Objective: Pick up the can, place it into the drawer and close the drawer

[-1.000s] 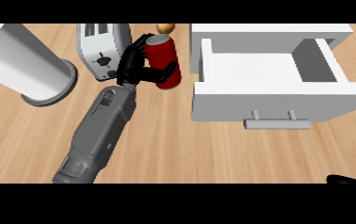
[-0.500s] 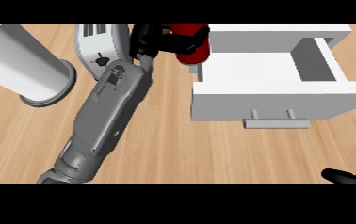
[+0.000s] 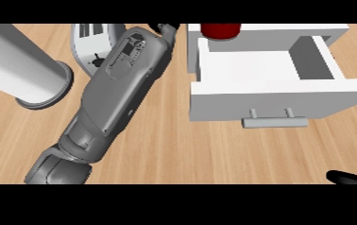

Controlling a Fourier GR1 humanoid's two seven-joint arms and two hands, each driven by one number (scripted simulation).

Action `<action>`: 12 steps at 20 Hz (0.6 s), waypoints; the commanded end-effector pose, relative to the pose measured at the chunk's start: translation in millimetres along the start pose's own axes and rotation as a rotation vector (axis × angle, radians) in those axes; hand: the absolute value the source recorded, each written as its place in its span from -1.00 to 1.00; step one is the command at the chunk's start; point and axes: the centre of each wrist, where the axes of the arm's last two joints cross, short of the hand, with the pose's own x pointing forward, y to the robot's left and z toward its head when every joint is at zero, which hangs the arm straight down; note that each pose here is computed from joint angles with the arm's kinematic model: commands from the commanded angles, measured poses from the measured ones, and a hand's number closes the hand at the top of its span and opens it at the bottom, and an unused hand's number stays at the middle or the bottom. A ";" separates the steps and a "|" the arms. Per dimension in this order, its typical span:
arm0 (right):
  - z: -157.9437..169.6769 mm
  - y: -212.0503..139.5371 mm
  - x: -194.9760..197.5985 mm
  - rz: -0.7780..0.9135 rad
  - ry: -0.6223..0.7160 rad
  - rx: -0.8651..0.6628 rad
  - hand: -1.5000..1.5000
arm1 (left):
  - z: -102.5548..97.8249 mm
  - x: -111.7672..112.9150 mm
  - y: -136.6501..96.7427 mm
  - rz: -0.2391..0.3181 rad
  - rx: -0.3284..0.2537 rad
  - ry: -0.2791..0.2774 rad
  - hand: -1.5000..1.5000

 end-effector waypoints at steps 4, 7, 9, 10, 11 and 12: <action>1.7 1.7 4.4 -0.004 -0.009 0.018 -1.00 | -8.4 17.9 -30.4 -0.049 0.014 0.047 1.00; -8.7 -1.7 2.3 -0.005 -0.010 0.018 -1.00 | -21.2 40.7 -35.9 -0.054 -0.015 0.043 1.00; -3.3 2.6 -5.1 -0.002 -0.020 0.026 -1.00 | -18.3 31.7 -45.1 -0.090 0.004 0.036 1.00; -10.6 8.0 0.6 -0.014 -0.015 0.037 -1.00 | -23.2 32.8 -43.0 -0.074 0.031 0.052 1.00; -6.8 3.0 4.2 -0.022 -0.017 0.033 -1.00 | -24.7 47.6 -48.1 -0.071 0.037 0.042 1.00; -8.0 2.3 10.0 -0.026 -0.042 0.026 -1.00 | -24.7 43.9 -49.9 -0.108 0.014 0.040 1.00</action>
